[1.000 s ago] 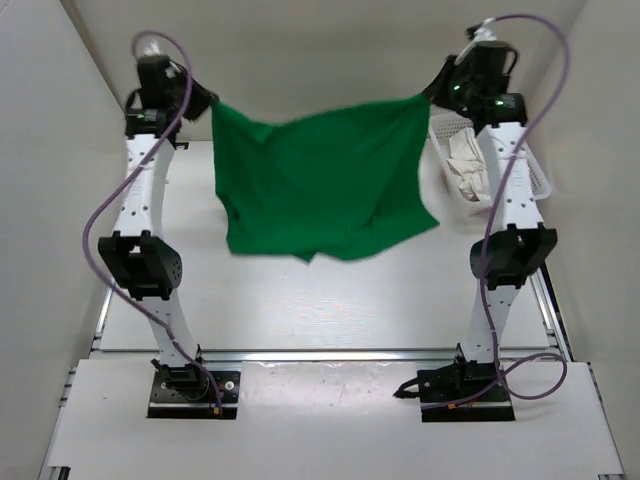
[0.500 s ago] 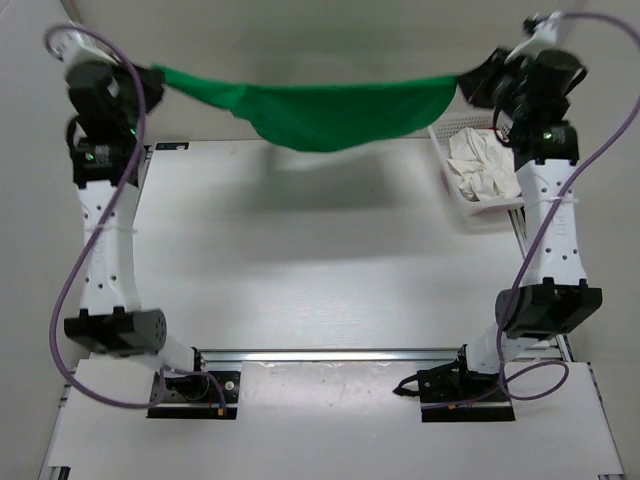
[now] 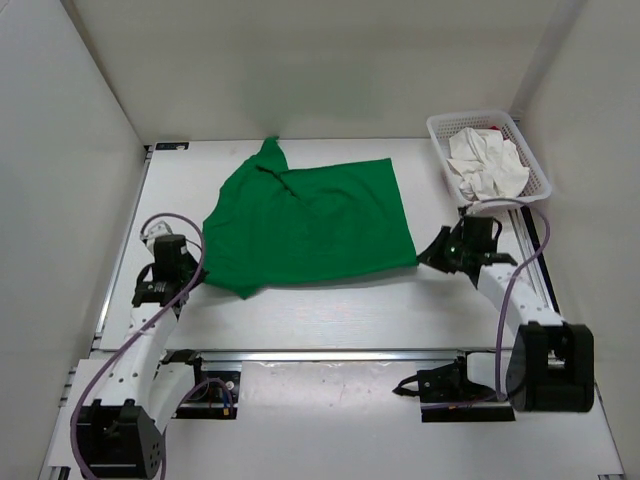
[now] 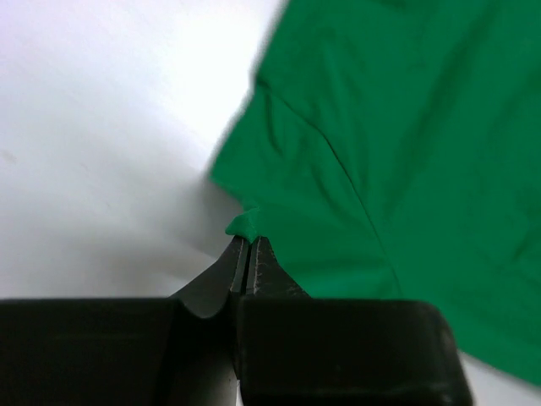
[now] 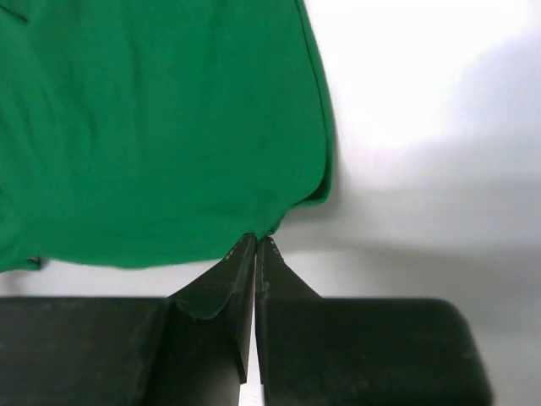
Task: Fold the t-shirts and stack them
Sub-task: Flatten out the tshirt, then fold the flattened tshirt in 1/3 of the way
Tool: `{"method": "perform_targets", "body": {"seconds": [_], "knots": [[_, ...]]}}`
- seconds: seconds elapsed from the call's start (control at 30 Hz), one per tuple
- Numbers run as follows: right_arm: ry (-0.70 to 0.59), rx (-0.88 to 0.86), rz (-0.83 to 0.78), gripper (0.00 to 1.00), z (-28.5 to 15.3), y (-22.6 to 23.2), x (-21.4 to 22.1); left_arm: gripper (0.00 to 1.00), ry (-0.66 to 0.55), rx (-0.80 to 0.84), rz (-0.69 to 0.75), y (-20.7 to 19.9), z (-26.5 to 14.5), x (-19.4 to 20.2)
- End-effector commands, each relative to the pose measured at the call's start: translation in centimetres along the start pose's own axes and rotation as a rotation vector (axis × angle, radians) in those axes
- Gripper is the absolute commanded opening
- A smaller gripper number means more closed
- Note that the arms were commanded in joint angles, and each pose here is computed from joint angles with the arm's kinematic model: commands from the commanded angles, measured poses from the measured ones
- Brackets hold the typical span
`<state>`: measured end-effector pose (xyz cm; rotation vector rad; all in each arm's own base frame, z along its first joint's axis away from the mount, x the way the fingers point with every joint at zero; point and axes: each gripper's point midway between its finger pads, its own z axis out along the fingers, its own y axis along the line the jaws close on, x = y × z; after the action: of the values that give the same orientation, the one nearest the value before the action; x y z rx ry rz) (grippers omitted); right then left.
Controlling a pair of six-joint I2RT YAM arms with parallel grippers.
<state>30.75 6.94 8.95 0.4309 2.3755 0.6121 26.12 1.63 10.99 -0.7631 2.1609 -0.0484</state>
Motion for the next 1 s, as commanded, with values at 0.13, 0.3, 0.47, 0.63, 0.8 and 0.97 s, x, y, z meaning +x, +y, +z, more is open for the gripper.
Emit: {"method": "perform_targets", "body": {"seconds": [0.13, 0.3, 0.47, 0.63, 0.8, 0.97], "knots": [[-0.029, 0.009, 0.218, 0.0, -1.9, -3.2, 7.2, 0.0, 0.197, 0.226, 0.027, -2.6, -3.2, 5.4], [-0.057, -0.007, 0.201, 0.0, -4.3, -3.4, 9.0, 0.0, 0.287, 0.268, 0.048, -2.6, -5.3, 7.2], [-0.081, 0.018, 0.144, 0.0, -4.2, -2.2, 8.8, 0.0, 0.235, 0.312, 0.024, -4.2, -5.4, 4.4], [-0.076, 0.023, 0.135, 0.01, -2.6, -1.9, 4.6, 0.0, 0.208, 0.375, -0.128, -8.0, -1.6, 0.4], [-0.098, 0.035, 0.12, 0.0, -0.4, -0.7, -1.2, 0.0, 0.17, 0.338, -0.214, -10.7, 2.5, -3.6], [-0.067, 0.046, 0.13, 0.0, 2.9, -0.6, -4.9, 0.0, 0.205, 0.285, -0.213, -13.1, 7.9, -5.5]]}}
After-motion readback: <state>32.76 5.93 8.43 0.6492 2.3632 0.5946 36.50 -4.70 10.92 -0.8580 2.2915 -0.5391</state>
